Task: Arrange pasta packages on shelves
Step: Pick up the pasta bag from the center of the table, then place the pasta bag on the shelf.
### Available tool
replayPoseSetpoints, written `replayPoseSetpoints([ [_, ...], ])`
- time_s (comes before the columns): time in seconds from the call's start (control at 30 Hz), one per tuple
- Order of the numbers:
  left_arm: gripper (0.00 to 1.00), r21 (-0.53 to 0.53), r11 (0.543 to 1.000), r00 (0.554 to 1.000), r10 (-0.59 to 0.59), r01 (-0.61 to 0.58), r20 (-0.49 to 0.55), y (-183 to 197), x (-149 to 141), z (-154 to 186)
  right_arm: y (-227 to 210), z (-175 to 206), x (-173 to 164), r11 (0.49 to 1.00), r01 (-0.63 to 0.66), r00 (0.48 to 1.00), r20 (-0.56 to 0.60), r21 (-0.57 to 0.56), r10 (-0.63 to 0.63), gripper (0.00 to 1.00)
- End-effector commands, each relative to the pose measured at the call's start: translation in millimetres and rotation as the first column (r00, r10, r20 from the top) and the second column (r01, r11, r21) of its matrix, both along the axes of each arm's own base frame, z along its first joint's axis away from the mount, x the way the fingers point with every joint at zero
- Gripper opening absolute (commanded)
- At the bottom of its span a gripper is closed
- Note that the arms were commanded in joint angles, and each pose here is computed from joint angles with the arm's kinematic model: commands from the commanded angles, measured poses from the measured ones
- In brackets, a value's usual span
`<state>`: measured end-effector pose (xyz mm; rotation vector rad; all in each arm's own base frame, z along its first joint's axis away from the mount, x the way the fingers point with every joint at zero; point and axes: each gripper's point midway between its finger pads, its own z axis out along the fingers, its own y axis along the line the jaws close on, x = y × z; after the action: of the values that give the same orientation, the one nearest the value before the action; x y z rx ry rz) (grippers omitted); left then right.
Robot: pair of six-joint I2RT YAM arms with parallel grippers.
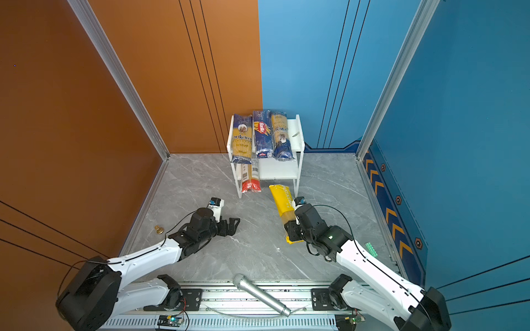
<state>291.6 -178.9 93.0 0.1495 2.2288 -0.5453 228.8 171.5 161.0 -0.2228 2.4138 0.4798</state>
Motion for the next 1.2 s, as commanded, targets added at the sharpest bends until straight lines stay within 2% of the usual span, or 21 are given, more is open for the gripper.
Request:
replayPoseSetpoints([
  [0.0, 0.98, -0.004, 1.000, 1.000, -0.004, 0.004, -0.006, 0.9, -0.4, -3.2, 0.2, 56.4, 9.6, 0.997, 0.014, 0.991, 0.129, 0.071, -0.023, 0.00],
  [0.3, 0.98, -0.005, 1.000, 1.000, -0.005, 0.005, -0.008, 1.4, -1.2, -3.8, 1.9, 87.5, 21.9, 0.992, 0.035, 0.975, 0.214, 0.125, -0.061, 0.00],
  [0.57, 0.98, -0.006, 1.000, 1.000, -0.005, 0.005, -0.003, 0.8, 0.1, -1.9, 7.9, 112.0, 54.5, 0.983, 0.063, 0.952, 0.284, 0.170, -0.110, 0.00],
  [0.87, 0.98, -0.004, 1.000, 1.000, 0.001, -0.001, 0.000, 2.1, 1.2, -1.1, 15.0, 126.4, 81.8, 0.984, 0.062, 0.939, 0.326, 0.167, -0.114, 0.00],
  [1.17, 0.98, 0.001, 1.000, 1.000, 0.001, -0.001, -0.003, 2.3, 3.1, -0.9, 18.4, 146.9, 102.3, 0.977, 0.059, 0.882, 0.447, 0.207, -0.148, 0.00],
])
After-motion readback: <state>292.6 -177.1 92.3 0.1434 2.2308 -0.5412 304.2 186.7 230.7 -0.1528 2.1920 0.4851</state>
